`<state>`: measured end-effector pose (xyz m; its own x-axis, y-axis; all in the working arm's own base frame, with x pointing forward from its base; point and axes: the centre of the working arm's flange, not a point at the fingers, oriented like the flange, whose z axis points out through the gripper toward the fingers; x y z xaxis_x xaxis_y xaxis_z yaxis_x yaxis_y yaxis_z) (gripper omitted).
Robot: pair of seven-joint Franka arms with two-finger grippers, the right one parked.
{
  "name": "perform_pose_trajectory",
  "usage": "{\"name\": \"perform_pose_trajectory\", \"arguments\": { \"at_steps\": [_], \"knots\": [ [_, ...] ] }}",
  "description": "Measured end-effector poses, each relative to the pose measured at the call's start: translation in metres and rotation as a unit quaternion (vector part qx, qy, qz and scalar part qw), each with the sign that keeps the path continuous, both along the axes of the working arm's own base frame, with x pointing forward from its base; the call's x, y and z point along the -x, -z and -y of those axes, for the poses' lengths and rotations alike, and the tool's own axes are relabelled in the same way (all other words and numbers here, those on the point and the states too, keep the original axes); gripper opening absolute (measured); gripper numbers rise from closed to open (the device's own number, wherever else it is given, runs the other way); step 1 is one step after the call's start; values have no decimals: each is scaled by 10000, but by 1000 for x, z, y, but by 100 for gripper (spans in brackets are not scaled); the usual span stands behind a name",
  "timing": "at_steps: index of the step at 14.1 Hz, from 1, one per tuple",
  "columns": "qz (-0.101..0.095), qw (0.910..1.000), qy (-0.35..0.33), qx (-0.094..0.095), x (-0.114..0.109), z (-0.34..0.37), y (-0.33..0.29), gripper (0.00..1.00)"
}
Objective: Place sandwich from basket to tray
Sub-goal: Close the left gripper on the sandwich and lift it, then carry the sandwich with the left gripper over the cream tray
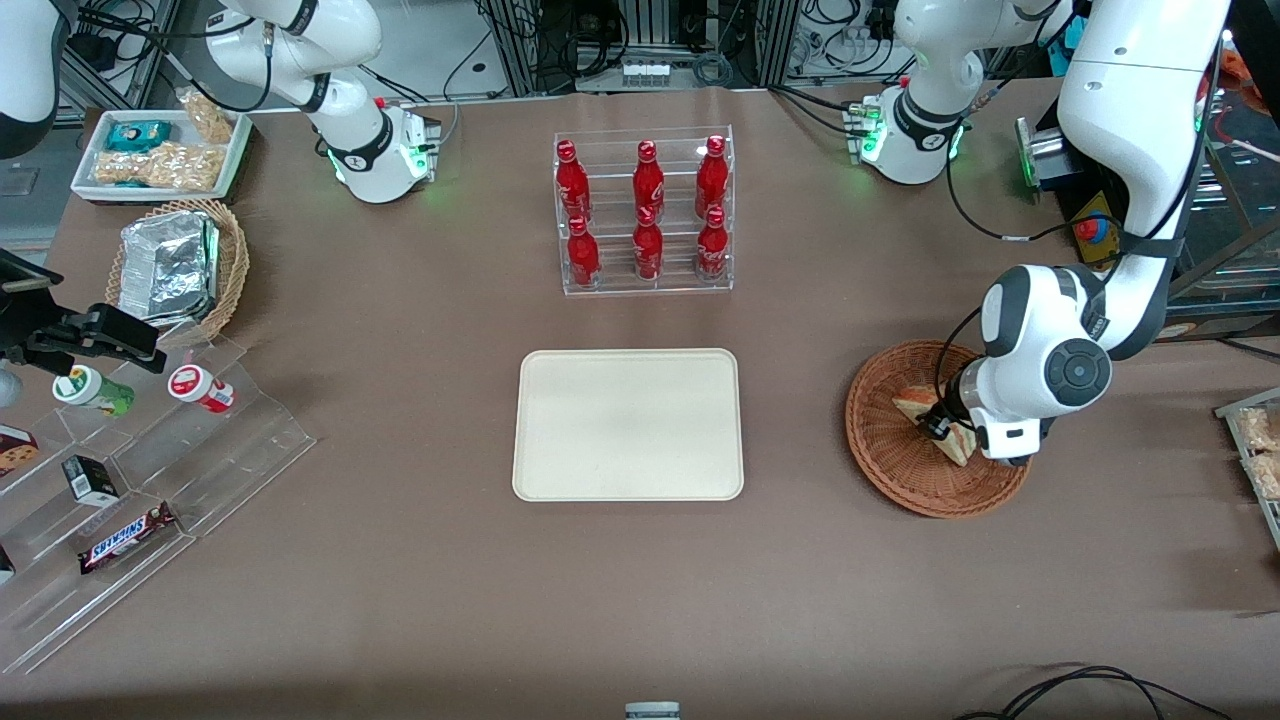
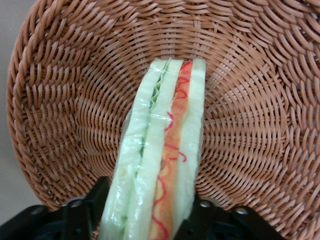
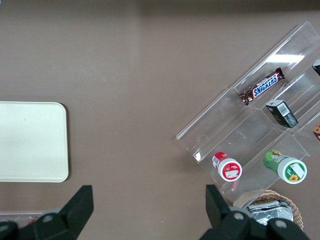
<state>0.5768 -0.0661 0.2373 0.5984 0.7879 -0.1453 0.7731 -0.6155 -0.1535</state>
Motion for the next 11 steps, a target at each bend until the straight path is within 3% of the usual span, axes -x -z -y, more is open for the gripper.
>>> {"name": "perform_pose_trajectory", "arguments": {
  "at_steps": [3,5,9,11],
  "knots": [
    [86,9999,-115,-15,-6,0,-8,33],
    [110,9999,-61,-16,-13,1,-24,20],
    [65,9983,578,35,-24,38,-77,16],
    [87,9927,1204,80,-10,110,-92,16]
  ]
}}
